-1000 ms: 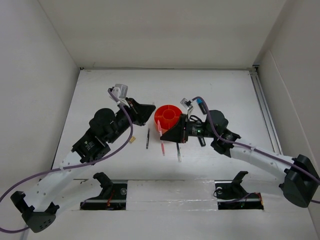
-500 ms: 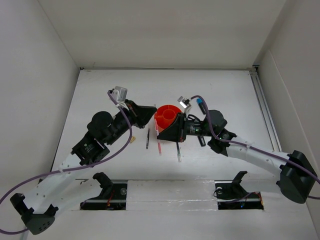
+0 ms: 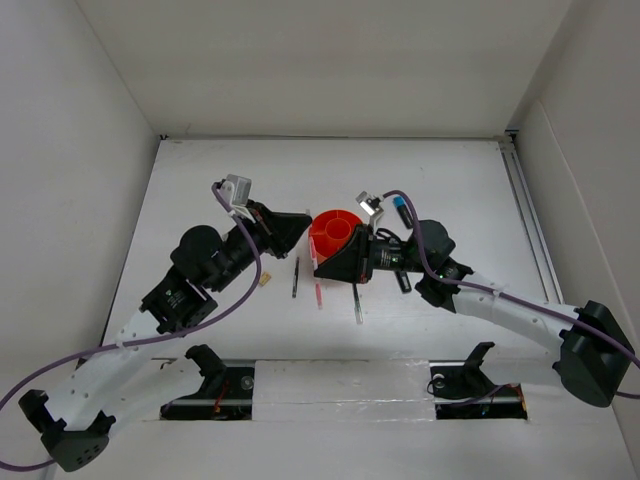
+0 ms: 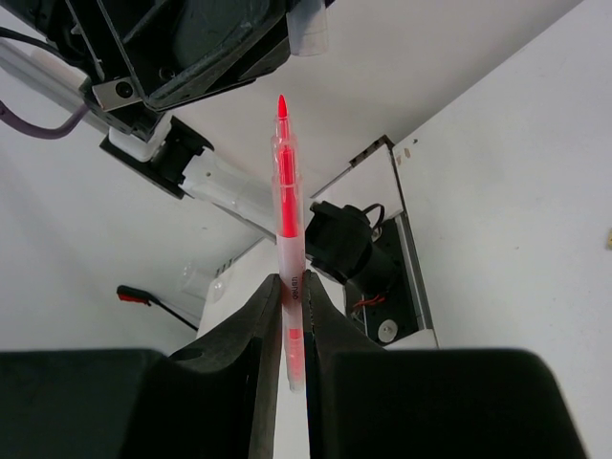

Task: Sort the stationery into containers
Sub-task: Close the pen cap on the pen.

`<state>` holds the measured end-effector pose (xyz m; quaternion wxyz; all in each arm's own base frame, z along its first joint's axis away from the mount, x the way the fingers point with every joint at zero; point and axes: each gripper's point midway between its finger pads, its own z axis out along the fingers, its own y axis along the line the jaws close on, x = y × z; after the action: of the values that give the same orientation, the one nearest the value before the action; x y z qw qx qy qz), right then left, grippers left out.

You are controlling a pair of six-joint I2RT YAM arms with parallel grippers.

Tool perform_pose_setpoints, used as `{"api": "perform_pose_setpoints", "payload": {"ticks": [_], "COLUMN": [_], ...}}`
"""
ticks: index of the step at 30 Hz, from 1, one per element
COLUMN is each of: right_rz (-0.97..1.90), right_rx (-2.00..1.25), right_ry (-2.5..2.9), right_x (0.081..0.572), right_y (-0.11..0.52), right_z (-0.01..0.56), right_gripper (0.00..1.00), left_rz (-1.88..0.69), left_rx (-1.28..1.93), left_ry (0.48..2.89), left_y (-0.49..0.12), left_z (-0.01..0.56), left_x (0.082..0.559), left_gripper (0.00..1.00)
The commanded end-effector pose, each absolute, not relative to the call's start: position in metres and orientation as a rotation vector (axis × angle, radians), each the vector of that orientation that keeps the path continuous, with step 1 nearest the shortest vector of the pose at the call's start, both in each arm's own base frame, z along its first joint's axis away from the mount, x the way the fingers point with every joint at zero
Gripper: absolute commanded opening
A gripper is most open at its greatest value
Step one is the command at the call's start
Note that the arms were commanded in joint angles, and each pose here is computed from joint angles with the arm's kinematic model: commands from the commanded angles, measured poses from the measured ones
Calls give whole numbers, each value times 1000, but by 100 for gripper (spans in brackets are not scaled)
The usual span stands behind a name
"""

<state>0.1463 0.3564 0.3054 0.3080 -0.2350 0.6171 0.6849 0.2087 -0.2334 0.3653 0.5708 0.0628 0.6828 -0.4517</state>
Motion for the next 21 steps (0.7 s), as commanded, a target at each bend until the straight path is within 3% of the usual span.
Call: {"api": "perform_pose_setpoints", "payload": {"ticks": [1, 21], "right_rz": [1804, 1792], "right_rx": [-625, -608], "right_ry": [1497, 1497], "right_x": [148, 156], "right_y": [355, 357], "right_z": [333, 335], "right_gripper": [0, 0], "left_rz": [-1080, -1106], "left_rx": [166, 200], "left_ry": [1540, 1541], "left_y": [-233, -236], "left_z": [379, 377], "left_x": [205, 198], "left_gripper": [0, 0]}}
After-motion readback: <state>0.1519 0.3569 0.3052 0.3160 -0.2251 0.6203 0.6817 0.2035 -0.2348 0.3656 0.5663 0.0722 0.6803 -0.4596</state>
